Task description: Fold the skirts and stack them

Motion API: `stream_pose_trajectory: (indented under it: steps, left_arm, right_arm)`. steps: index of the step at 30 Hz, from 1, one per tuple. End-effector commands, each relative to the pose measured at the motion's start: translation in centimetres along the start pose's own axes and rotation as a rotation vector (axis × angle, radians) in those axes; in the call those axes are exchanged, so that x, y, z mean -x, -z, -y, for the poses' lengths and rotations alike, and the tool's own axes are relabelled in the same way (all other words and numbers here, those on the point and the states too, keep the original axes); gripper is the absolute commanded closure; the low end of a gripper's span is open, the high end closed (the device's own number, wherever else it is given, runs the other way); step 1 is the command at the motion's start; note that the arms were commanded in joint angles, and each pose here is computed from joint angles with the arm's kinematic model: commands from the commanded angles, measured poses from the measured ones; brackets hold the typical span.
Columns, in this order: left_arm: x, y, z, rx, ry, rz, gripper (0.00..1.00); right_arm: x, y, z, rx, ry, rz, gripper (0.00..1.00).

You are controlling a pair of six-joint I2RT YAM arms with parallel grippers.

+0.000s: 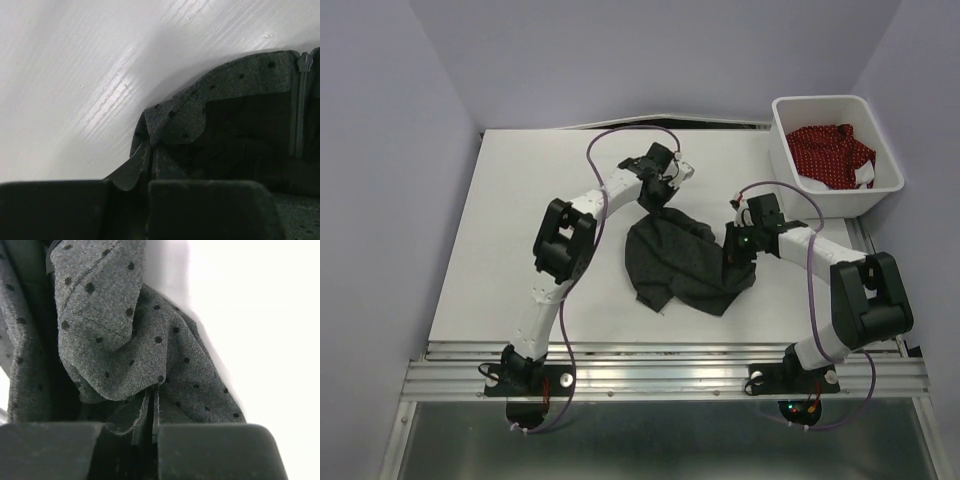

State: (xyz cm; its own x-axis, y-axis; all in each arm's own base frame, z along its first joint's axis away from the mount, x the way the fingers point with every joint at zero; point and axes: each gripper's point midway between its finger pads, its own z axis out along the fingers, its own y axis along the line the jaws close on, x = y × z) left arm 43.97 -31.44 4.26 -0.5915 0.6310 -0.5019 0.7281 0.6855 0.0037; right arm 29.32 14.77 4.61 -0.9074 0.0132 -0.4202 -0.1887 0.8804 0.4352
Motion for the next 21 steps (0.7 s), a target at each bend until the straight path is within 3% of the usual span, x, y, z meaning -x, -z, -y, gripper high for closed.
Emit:
stream_pose_trajectory:
  steps: [1, 6, 11, 14, 15, 21]
  left_arm:
    - [6.2, 8.5, -3.0, 0.099, -0.015, 0.197, 1.00]
    - [11.0, 17.6, -3.7, 0.153, -0.067, 0.422, 1.00]
    - [12.4, 24.4, -4.2, 0.221, -0.112, 0.577, 1.00]
    - [11.5, 27.2, -2.9, 0.207, -0.185, 0.635, 1.00]
    - [10.1, 27.7, -1.4, 0.163, -0.220, 0.640, 1.00]
    - [1.8, 24.4, 2.0, 0.081, -0.363, 0.540, 1.00]
  right_arm:
    - [3.1, -0.5, 0.9, -0.063, 0.093, 0.097, 0.99]
    - [11.3, 0.7, -0.3, -0.087, 0.183, 0.294, 0.99]
    - [16.7, 4.9, -2.5, -0.101, 0.258, 0.460, 0.99]
    - [18.0, 7.7, -4.2, -0.073, 0.304, 0.531, 0.77]
    - [17.8, 8.2, -4.5, -0.069, 0.309, 0.540, 0.59]
    - [16.6, 11.4, -5.8, -0.044, 0.350, 0.587, 0.38]
